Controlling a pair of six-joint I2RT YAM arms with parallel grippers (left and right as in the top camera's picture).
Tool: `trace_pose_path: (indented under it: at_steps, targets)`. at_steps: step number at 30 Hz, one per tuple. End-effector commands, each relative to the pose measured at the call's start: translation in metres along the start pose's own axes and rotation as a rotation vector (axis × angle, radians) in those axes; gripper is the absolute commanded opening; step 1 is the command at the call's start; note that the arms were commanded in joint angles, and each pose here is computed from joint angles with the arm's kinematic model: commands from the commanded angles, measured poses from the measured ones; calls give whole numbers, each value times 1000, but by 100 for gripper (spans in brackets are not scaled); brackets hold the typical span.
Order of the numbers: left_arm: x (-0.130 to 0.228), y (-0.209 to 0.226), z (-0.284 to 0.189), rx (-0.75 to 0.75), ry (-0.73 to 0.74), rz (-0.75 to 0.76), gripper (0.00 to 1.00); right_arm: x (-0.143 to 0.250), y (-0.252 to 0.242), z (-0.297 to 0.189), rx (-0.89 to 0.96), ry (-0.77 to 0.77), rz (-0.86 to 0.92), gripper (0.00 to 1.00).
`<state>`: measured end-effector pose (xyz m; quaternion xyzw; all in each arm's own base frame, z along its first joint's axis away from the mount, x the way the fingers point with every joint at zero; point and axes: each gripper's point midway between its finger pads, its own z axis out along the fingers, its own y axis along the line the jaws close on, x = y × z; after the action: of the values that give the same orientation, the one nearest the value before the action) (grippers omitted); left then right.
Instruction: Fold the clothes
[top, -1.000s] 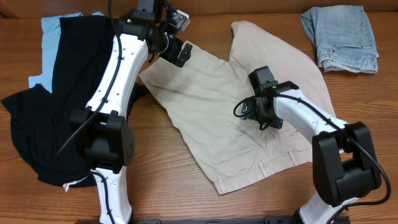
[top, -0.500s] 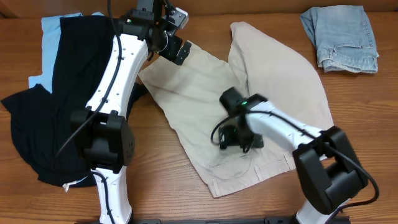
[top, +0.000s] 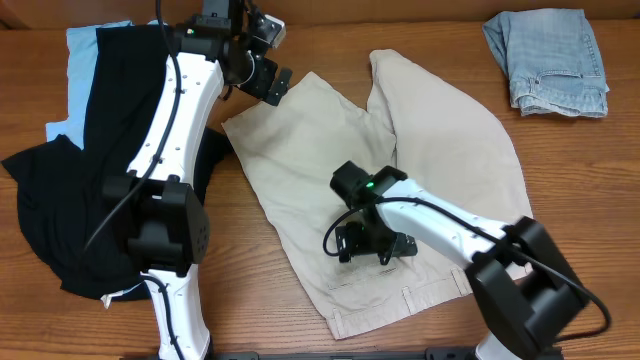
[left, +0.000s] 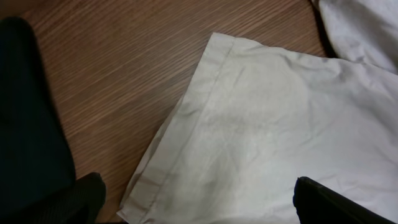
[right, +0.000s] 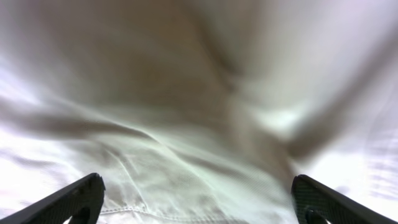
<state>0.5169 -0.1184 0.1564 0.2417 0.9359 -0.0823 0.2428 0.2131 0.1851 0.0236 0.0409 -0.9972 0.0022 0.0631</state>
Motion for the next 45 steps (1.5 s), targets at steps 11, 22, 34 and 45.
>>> trace_pose_path:
  at_steps: [11, 22, 34, 45]
  targets:
    - [-1, -7, -1, 12, 2, 27, 100, -152, -105, -68, -47, -516, 313, 100]
    - [-1, -7, -1, 13, 3, 27, 100, -149, -102, -16, -24, -375, 216, 100]
    - [-1, -7, -1, 12, 3, 27, 100, -81, -39, 14, -45, -113, -68, 100]
    - [9, 2, -1, -35, 48, 19, 100, -14, 22, 2, -21, -5, -146, 100]
